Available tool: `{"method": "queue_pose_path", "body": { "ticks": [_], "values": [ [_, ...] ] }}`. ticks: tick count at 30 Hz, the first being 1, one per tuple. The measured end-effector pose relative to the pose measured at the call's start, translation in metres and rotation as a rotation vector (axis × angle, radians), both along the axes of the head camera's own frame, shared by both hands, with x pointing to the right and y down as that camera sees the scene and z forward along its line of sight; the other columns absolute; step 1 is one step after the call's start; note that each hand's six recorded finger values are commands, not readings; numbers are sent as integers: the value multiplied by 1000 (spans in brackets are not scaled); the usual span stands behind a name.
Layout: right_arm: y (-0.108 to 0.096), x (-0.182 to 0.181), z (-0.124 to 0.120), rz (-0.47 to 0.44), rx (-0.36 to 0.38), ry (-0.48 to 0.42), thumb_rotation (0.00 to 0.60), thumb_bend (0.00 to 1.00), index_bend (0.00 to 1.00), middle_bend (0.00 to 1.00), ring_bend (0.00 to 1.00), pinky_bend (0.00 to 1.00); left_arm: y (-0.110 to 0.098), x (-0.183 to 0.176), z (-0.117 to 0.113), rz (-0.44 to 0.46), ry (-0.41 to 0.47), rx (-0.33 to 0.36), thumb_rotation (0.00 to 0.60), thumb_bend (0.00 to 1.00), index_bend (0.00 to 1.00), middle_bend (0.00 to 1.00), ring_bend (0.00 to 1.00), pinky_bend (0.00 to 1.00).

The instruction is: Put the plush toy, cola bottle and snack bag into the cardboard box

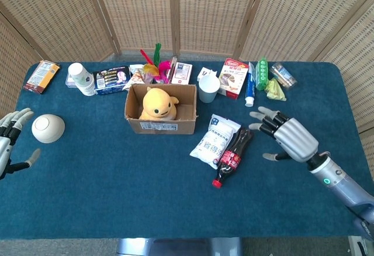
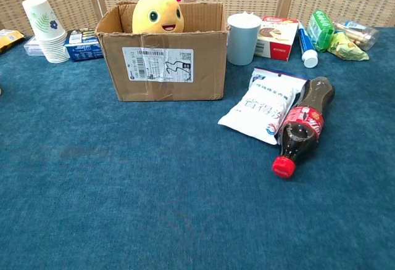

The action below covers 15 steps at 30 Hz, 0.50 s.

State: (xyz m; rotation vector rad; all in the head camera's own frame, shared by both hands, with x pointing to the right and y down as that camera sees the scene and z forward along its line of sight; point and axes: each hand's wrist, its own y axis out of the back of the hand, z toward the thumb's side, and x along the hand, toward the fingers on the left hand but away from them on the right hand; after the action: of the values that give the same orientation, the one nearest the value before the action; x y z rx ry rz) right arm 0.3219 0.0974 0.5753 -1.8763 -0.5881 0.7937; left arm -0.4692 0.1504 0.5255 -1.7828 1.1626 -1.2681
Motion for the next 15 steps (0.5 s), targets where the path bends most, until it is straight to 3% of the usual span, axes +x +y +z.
{"method": "queue_pose_path", "body": {
  "ticks": [5, 15],
  "values": [
    [10, 2, 28, -89, -24, 112, 600, 226, 256, 171, 104, 276, 0, 1, 1, 3, -1, -6, 600, 420, 0, 0, 0, 88],
    [20, -34, 78, -266, -13, 290, 600, 289, 210, 139, 87, 284, 0, 1, 2, 3, -2, -9, 600, 421, 0, 0, 0, 90]
  ]
}}
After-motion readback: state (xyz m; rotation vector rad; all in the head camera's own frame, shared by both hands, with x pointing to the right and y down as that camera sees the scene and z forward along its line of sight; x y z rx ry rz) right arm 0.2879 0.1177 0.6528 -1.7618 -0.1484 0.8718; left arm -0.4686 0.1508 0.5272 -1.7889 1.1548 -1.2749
